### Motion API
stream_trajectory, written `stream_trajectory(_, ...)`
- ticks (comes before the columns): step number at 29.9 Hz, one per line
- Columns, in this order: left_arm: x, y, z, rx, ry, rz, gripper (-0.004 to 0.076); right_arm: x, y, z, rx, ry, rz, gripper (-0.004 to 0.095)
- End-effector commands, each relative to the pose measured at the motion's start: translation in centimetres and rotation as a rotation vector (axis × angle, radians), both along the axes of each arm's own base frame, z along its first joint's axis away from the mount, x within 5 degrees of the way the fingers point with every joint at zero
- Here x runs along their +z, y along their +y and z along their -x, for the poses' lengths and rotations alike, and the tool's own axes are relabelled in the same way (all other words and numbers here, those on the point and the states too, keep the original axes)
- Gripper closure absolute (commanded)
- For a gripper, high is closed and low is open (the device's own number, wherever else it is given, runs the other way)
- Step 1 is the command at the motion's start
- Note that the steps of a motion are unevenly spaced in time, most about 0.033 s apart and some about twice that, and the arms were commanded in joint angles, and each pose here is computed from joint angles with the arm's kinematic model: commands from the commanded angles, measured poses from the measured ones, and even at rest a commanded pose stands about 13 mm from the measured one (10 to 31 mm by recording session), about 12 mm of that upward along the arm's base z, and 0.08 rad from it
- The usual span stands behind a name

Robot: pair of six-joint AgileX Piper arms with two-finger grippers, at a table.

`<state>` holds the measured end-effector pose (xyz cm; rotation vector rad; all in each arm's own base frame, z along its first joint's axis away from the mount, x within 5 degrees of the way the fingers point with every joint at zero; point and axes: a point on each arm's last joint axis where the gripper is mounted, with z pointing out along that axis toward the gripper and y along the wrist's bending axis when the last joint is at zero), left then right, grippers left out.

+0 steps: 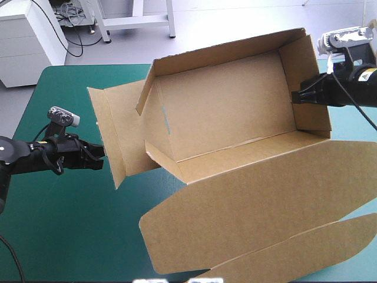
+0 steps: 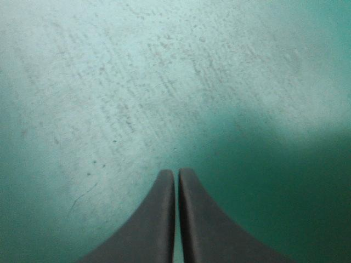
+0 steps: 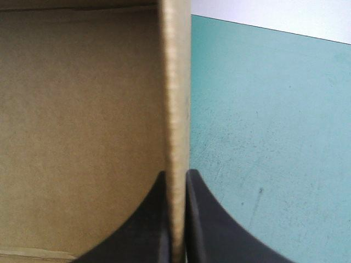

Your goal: Fold the box

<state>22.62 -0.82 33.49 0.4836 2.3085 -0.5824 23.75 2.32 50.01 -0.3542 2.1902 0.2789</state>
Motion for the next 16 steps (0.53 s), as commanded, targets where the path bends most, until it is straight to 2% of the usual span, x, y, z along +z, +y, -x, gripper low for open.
stream_trajectory(1,1.5,-1.0,-0.2,-0.051,-0.067,0.132,0.0707,1.5,0.2,0.8,0.005,-0.087,-0.039,0.0928)
stream_trajectory(8,1.9,-1.5,-1.2,-0.184,-0.079,0.406,0.0707,1.6,-1.1,0.6,-0.019,-0.099,-0.062,0.0928)
stream_trajectory(16,2.5,-1.5,-2.4,-0.157,-0.113,0.59,0.0708,1.7,-1.1,0.5,0.009,-0.111,-0.085,0.0928)
